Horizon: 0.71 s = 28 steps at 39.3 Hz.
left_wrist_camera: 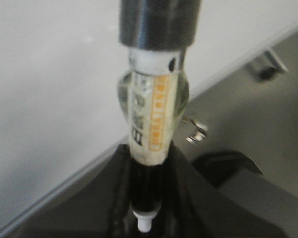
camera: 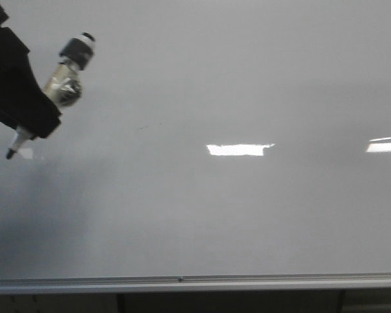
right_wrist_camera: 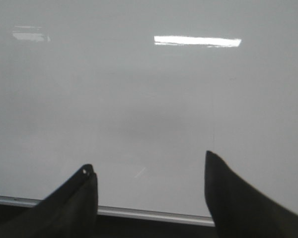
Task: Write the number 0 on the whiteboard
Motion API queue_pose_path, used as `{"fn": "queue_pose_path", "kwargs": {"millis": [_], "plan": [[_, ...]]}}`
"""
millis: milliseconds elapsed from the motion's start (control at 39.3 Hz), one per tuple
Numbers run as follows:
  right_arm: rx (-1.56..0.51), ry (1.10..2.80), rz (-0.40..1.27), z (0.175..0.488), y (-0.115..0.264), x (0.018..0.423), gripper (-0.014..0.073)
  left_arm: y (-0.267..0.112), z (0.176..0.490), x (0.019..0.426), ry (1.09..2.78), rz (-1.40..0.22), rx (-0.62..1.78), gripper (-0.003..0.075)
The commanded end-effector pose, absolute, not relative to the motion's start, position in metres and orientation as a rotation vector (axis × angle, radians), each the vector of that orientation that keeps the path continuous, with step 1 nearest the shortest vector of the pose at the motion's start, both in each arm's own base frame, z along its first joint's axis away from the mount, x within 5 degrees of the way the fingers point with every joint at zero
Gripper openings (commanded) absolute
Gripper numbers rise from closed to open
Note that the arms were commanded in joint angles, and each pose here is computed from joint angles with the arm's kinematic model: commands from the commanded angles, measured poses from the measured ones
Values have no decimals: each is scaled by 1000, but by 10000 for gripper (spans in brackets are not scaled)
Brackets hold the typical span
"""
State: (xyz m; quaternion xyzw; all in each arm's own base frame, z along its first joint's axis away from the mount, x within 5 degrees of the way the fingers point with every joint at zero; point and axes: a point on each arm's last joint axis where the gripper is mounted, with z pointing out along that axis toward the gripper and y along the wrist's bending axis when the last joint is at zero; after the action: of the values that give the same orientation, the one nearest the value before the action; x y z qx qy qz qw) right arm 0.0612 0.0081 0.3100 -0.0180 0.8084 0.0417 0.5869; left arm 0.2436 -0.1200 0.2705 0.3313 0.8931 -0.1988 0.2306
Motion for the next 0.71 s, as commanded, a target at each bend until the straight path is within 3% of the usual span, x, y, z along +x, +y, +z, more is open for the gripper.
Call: {"fn": "queue_pose_path", "kwargs": {"millis": [0, 178, 407, 686], "plan": [[-36, 1806, 99, 329, 8, 63, 489, -148, 293, 218, 2305, -781, 1142, -19], [-18, 1836, 183, 328, 12, 61, 489, -179, 298, 180, 2178, -1035, 1471, -19], [-101, 1892, 329, 338, 25, 60, 489, -187, 298, 170, 2158, -1068, 1539, -19], [-429, 2066, 778, 358, 61, 98, 489, -186, 298, 169, 2145, -1075, 1567, -19]]}}
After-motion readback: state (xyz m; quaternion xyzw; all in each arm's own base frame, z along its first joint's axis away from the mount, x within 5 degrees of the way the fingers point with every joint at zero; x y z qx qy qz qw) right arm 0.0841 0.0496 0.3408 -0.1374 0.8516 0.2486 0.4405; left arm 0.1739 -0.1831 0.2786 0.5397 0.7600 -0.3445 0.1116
